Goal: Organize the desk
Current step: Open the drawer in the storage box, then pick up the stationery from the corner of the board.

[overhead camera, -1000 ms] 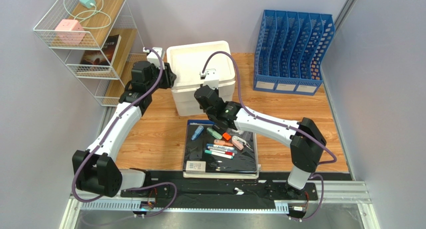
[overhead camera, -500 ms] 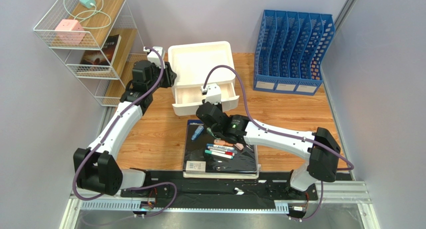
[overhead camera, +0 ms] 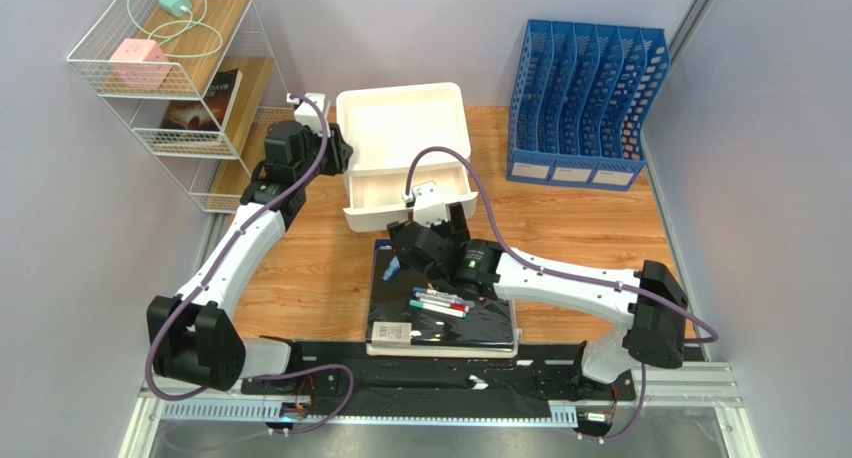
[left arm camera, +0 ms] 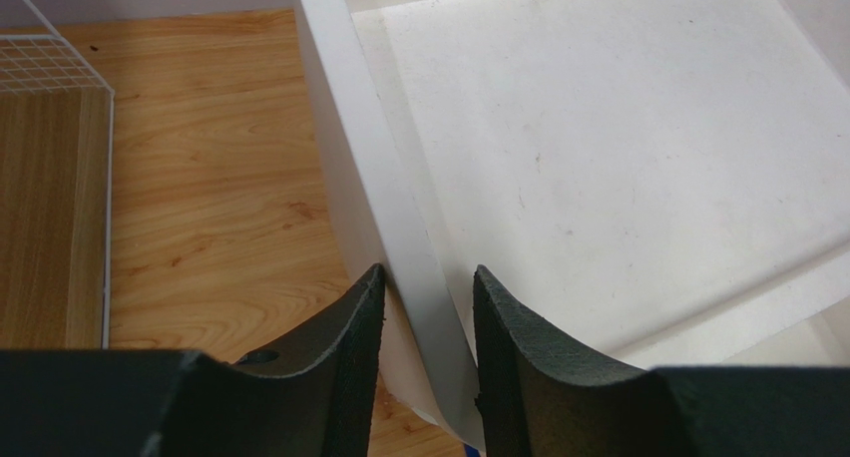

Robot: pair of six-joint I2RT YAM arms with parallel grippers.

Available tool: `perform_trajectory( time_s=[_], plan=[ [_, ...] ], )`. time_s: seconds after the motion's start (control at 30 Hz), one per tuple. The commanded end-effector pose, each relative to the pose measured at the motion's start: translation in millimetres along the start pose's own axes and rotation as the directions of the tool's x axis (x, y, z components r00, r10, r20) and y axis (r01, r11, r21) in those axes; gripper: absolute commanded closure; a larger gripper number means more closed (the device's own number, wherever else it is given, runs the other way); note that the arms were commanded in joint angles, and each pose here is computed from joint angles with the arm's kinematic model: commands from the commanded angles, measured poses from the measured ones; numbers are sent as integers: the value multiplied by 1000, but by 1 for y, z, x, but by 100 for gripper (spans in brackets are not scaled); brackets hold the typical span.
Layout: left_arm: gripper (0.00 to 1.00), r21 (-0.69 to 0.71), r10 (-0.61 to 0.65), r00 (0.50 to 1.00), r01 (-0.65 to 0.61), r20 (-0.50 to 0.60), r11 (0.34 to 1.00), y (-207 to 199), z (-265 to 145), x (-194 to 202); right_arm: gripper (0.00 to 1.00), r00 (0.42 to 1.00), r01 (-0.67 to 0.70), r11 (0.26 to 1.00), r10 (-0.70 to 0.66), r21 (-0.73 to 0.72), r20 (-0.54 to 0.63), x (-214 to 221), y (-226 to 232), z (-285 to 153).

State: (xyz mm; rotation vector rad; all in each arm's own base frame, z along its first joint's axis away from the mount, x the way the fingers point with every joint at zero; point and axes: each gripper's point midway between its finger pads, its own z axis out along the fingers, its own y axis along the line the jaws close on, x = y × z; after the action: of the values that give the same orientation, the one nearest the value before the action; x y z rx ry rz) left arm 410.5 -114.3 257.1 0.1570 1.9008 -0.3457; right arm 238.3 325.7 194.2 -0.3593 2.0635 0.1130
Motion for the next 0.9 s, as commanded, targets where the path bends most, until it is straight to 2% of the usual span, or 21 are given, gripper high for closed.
perform_trajectory(
  time_s=[0.0,0.03,0.13,0.17,0.37,0.53,0.87],
  plan=[
    [55,-23,19,975,-25,-219,999,10,0,67,3,1000,7,999,-6,-38,29,-15,-3,-43],
    [53,-25,26,975,-32,-222,999,11,-1,67,4,1000,13,999,-12,-45,9,-3,-1,-45],
    [37,-48,50,975,-62,-215,997,15,-6,58,7,997,45,998,-48,-48,-62,30,-6,-41],
    [26,-52,56,977,-68,-206,996,16,-7,52,7,996,46,998,-50,-49,-78,39,-7,-40],
    [1,-90,99,982,-114,-161,989,21,-25,33,9,974,86,989,-110,-123,-198,101,-3,-38],
    [1,-94,124,984,-137,-130,986,21,-44,28,14,962,71,975,-123,-210,-244,128,9,-44],
    [1,-88,147,982,-157,-116,984,26,-53,62,26,947,53,953,-143,-299,-288,157,18,-48]
  ],
)
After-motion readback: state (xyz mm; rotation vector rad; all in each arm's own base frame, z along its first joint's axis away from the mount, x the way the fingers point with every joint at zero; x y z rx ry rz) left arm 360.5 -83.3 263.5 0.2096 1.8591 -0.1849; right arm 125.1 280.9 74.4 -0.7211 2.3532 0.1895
